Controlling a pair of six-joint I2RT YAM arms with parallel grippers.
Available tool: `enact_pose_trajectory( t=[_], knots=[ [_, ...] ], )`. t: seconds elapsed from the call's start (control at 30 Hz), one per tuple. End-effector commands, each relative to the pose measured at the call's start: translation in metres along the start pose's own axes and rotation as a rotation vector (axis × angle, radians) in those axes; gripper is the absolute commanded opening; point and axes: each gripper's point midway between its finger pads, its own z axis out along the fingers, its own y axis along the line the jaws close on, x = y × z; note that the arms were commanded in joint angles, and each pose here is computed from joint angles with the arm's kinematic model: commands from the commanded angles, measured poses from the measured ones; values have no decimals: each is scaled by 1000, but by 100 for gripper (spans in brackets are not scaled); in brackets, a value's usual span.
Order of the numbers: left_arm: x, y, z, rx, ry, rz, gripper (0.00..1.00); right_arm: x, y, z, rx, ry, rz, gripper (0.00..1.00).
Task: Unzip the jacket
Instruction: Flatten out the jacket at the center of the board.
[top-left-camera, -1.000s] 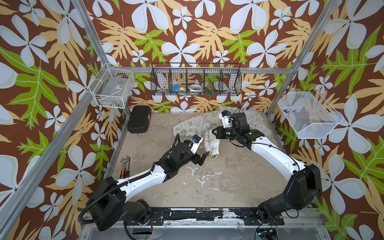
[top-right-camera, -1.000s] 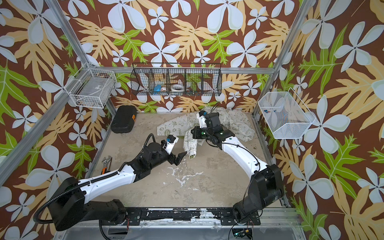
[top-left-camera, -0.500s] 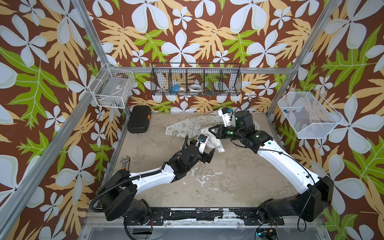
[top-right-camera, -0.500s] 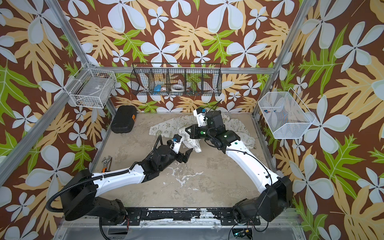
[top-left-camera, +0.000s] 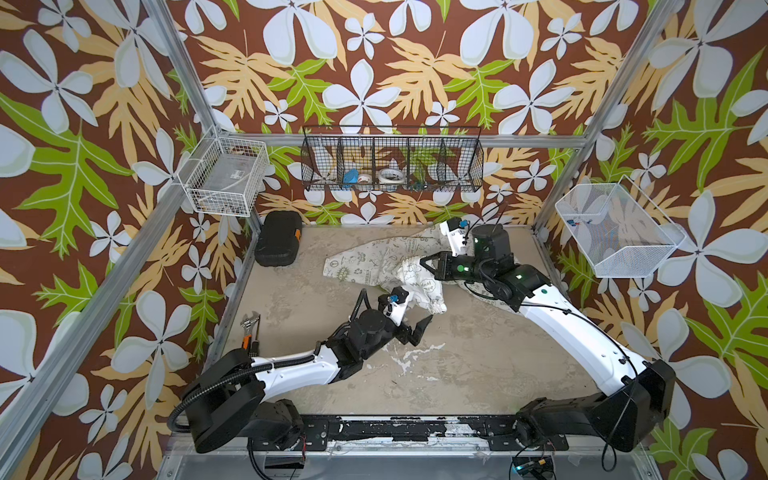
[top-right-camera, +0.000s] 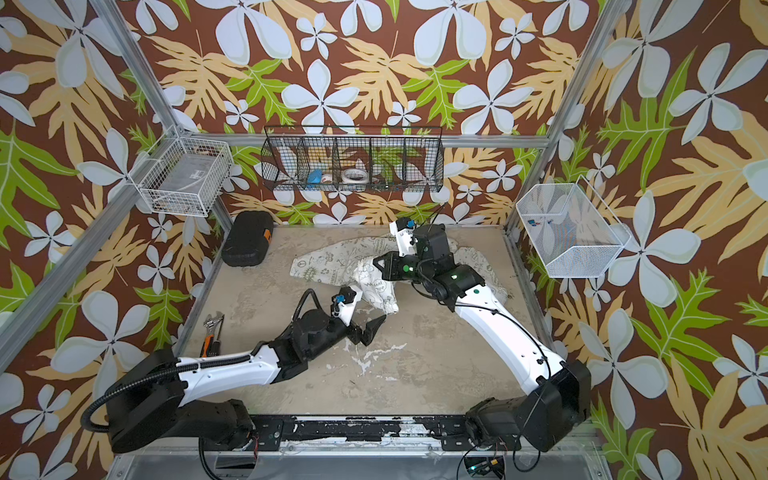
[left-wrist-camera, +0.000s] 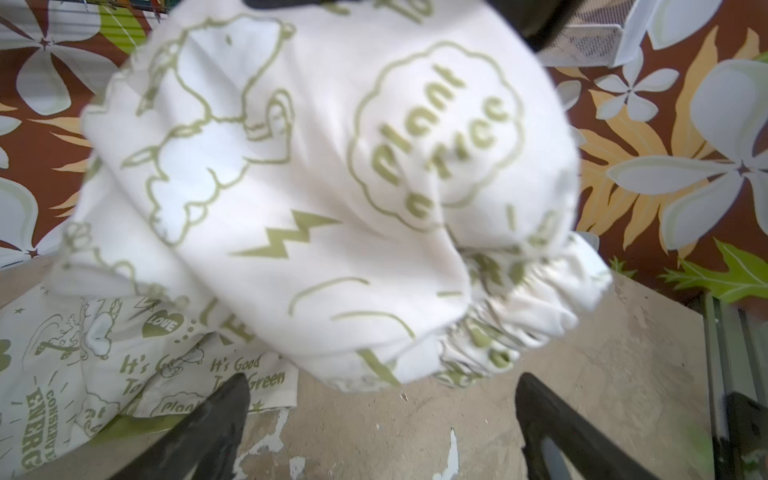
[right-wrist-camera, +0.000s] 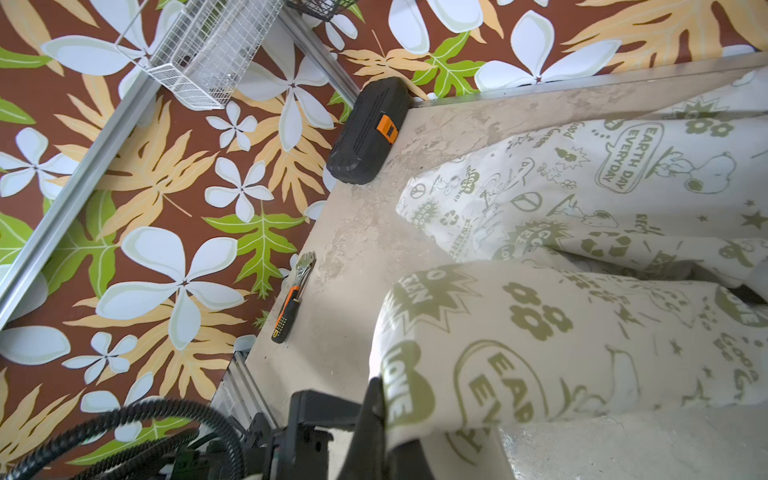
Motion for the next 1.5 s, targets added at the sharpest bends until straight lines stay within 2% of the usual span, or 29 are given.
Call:
enact_pose_trajectory(
  t=[0.0, 0.1, 0.27, 0.43, 0.57, 0.7, 0.83, 0.87, 0.97, 1.07, 1.13, 1.17, 1.2, 1.23, 1.3, 1.43, 1.47],
  knots=[
    [-16, 6, -13, -55, -106, 8, 100, -10, -5, 5, 18, -46, 55, 0],
    [-25, 3, -20, -88, -177, -5, 100, -13, -8, 7, 27, -73, 122, 0],
    [-26, -8, -12, -168, -210, 85, 100, -19, -9, 3, 24, -123, 216, 0],
    [-21, -16, -7, -245, -240, 112, 100, -26, -10, -6, 43, -169, 254, 0],
    [-27, -13, 2, -385, -272, 100, 100, -25, -9, -7, 30, -178, 289, 0],
    [-33, -2, 10, -588, -299, 117, 100, -22, -8, -5, 13, -166, 309, 0],
    [-47, 2, 9, -697, -343, 133, 99, -20, -9, -5, 13, -161, 312, 0],
    [-49, 5, 8, -725, -343, 128, 93, -20, -9, -5, 17, -161, 313, 0],
    [-54, 5, 8, -739, -337, 119, 66, -19, -9, -6, 15, -160, 310, 0],
    [-56, 5, 19, -677, -300, 99, 51, -20, -6, -6, 4, -156, 302, 0],
    [-55, 8, 28, -595, -256, 61, 29, -19, -6, -7, 4, -154, 294, 0],
    [-56, 11, 33, -543, -233, 19, 10, -18, -7, -8, 7, -152, 289, 0],
    [-54, 20, 38, -509, -199, -17, 0, -19, -7, -10, 7, -152, 277, 0],
    [-55, 27, 41, -483, -172, -39, 0, -20, -9, -12, 8, -151, 262, 1],
    [-58, 40, 43, -441, -118, -28, 0, -23, -18, -22, 31, -155, 217, 24],
    [-82, 72, 30, -454, -63, 50, 0, -30, -72, -53, 178, -199, 179, 62],
    [-97, 84, 23, -465, -73, 51, 0, -30, -91, -63, 230, -221, 181, 76]
  ],
)
